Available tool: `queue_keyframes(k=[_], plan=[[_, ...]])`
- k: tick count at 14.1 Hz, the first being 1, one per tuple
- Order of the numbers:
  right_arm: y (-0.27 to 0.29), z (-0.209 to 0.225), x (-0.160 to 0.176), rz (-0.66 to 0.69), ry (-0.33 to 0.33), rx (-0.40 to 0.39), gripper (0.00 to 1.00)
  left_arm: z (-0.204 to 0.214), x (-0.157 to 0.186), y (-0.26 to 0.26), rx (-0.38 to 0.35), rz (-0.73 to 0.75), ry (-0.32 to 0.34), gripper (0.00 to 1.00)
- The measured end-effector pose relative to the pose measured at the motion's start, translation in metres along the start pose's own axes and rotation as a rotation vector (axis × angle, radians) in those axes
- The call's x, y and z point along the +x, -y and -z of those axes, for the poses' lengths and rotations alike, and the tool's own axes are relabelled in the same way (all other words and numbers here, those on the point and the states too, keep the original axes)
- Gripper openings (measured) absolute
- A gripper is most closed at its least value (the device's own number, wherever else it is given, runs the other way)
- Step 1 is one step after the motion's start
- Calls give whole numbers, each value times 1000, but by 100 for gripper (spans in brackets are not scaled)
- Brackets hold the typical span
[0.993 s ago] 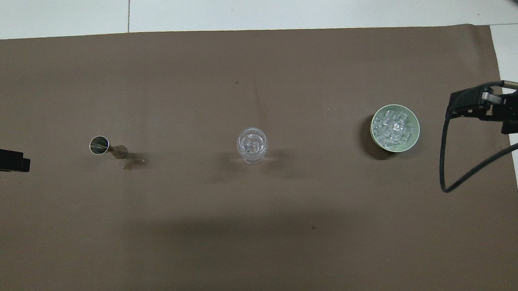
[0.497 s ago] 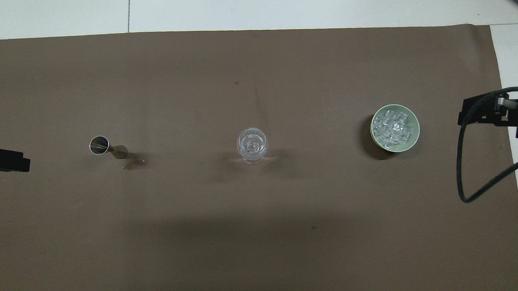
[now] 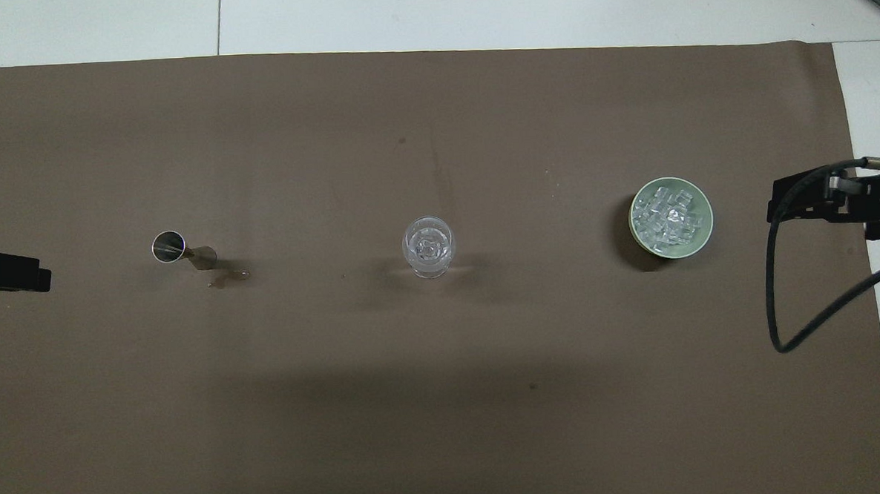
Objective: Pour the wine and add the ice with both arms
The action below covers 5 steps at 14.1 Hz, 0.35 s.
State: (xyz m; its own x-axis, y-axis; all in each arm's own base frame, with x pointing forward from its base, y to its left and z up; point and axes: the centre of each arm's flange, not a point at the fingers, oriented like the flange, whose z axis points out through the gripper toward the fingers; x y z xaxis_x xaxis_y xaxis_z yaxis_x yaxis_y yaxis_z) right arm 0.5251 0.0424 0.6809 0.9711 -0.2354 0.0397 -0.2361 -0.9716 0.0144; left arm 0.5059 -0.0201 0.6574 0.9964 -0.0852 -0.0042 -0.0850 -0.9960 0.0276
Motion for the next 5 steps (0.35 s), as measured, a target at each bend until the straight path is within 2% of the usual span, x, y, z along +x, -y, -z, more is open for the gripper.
queue_keyframes(k=[5], plan=[[3,-2,-1,6,4,0,100,0,0,0,0,0,0,100]])
